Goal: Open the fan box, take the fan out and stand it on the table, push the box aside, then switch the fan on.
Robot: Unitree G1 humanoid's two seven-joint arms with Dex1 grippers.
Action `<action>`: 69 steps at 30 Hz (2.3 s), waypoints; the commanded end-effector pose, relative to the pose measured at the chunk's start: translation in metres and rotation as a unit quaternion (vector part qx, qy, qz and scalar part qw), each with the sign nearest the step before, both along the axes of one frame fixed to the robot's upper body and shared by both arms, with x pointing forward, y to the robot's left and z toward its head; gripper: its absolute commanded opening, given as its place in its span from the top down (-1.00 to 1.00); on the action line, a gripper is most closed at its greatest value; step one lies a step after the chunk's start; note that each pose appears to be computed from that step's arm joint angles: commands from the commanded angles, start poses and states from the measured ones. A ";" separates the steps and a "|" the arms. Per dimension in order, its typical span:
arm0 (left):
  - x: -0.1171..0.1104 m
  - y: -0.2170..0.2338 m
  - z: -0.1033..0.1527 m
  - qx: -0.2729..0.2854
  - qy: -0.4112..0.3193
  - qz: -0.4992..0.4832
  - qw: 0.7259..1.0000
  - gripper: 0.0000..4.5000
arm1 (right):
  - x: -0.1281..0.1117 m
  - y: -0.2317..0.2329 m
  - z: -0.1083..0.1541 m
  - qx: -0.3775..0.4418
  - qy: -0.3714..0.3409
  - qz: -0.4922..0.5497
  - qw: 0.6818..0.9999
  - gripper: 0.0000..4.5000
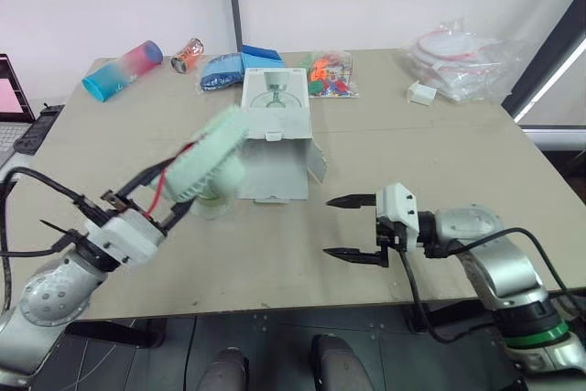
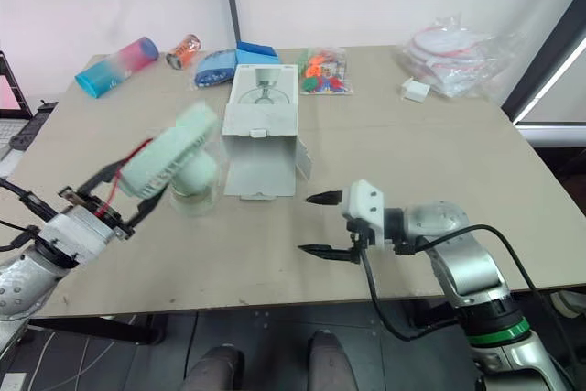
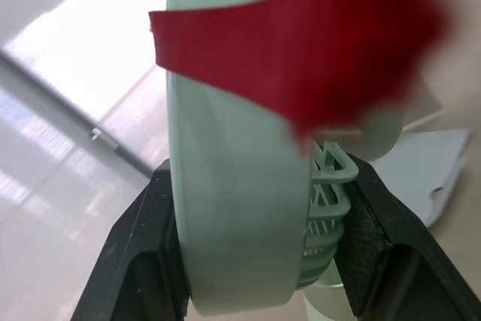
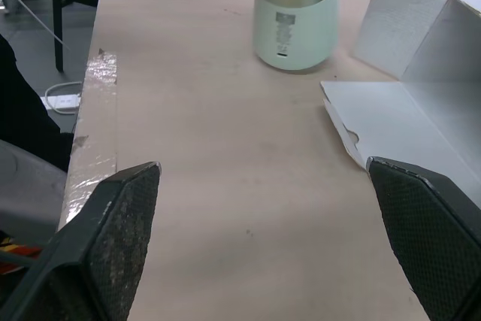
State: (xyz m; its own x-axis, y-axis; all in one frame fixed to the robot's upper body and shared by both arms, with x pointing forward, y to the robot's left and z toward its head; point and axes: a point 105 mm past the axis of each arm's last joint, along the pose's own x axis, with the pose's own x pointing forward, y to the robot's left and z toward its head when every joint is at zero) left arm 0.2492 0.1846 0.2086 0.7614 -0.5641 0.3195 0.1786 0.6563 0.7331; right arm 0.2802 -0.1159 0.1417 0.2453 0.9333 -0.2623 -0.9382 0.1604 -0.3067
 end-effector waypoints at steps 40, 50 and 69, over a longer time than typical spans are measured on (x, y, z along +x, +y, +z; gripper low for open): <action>0.047 0.119 0.034 -0.150 0.073 0.216 0.962 0.14 | 0.022 0.054 0.080 0.126 -0.037 0.022 0.991 -1.00; 0.040 0.115 0.003 -0.189 0.128 0.214 0.950 -0.46 | 0.021 0.053 0.076 0.115 -0.038 0.020 0.992 -1.00; 0.036 0.126 0.010 -0.238 0.105 0.234 0.937 -0.99 | 0.021 0.052 0.075 0.110 -0.040 0.023 0.993 -1.00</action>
